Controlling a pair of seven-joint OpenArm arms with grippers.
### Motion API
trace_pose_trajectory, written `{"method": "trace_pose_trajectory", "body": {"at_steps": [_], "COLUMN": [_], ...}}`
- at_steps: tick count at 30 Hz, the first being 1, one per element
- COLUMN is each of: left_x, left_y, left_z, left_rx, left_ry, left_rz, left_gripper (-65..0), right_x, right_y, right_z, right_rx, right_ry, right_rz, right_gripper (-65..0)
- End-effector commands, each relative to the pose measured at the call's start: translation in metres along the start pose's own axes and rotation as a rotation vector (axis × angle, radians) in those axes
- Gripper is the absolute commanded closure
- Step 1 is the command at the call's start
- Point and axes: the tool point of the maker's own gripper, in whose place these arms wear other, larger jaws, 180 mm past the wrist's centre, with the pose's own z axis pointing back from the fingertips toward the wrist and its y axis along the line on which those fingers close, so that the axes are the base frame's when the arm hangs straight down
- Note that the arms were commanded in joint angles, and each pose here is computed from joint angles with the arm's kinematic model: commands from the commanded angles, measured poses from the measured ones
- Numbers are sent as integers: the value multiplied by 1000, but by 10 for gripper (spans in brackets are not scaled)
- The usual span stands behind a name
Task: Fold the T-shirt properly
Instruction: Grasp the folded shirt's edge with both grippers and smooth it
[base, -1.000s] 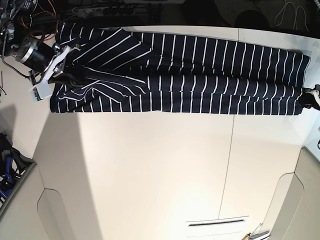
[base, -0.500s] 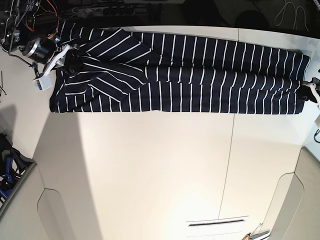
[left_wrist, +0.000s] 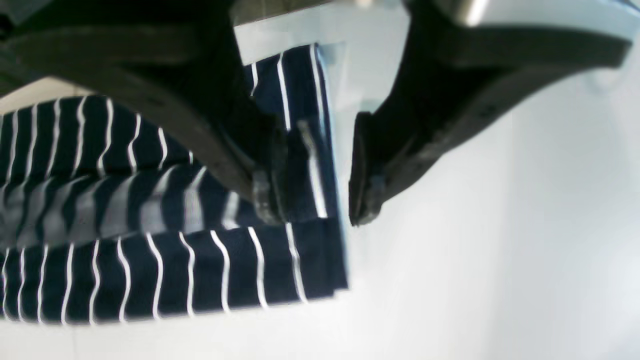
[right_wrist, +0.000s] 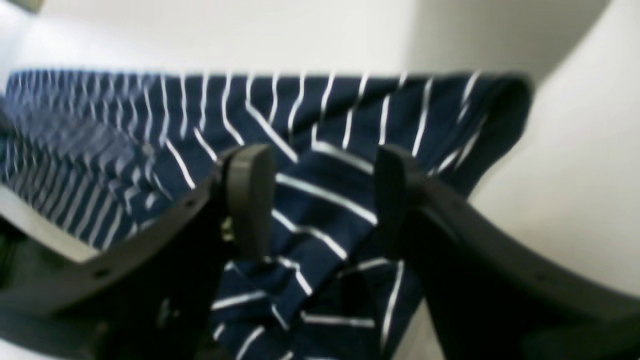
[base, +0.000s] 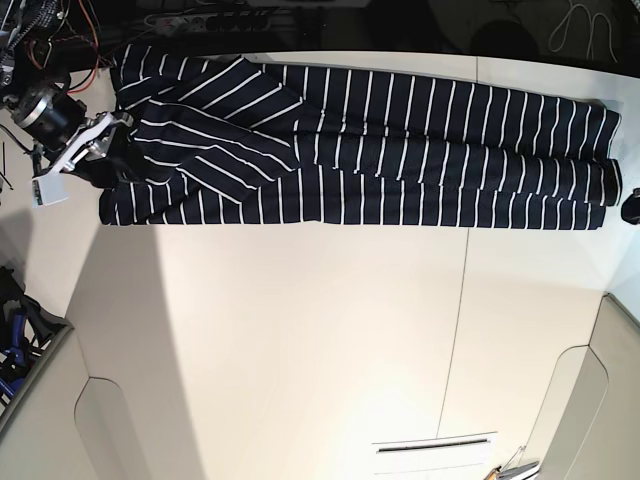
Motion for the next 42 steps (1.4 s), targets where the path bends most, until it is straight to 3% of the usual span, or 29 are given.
{"method": "trace_pose_trajectory", "body": {"at_steps": [1, 3, 6, 10, 13, 19, 23, 29, 32, 42], "left_x": [23, 29, 32, 22, 9, -22, -40, -57, -59, -60], "left_y": [10, 15, 20, 26, 26, 23, 20, 21, 17, 4], "left_z": [17, 24, 29, 24, 15, -6, -13, -17, -20, -29], "left_rx": [27, 40, 51, 57, 41, 15, 1, 20, 5, -38], "left_ry": [-62, -91, -114, -100, -86, -43, -13, -11, -31, -62], "left_rz": [-13, -1, 16, 68, 115, 206, 212, 197, 197, 243], "left_gripper": [-242, -265, -379, -408, -408, -408, -408, -408, -408, -408], "right_x": [16, 18, 19, 14, 9, -32, -63, -84, -82, -21], "right_y": [0, -1, 3, 13, 21, 14, 12, -10, -21, -43], "right_z": [5, 7, 6, 0, -8, -31, -44, -49, -53, -66], "right_rx": [0, -6, 11, 38, 67, 48, 81, 52, 29, -2], "right_ry": [-55, -65, -76, -85, -85, 45, 133, 157, 172, 89], "right_rz": [20, 19, 9, -27, -51, -77, -126, -177, -162, -65], "right_gripper": [-318, -318, -293, 0, 0, 0, 0, 0, 0, 0]}}
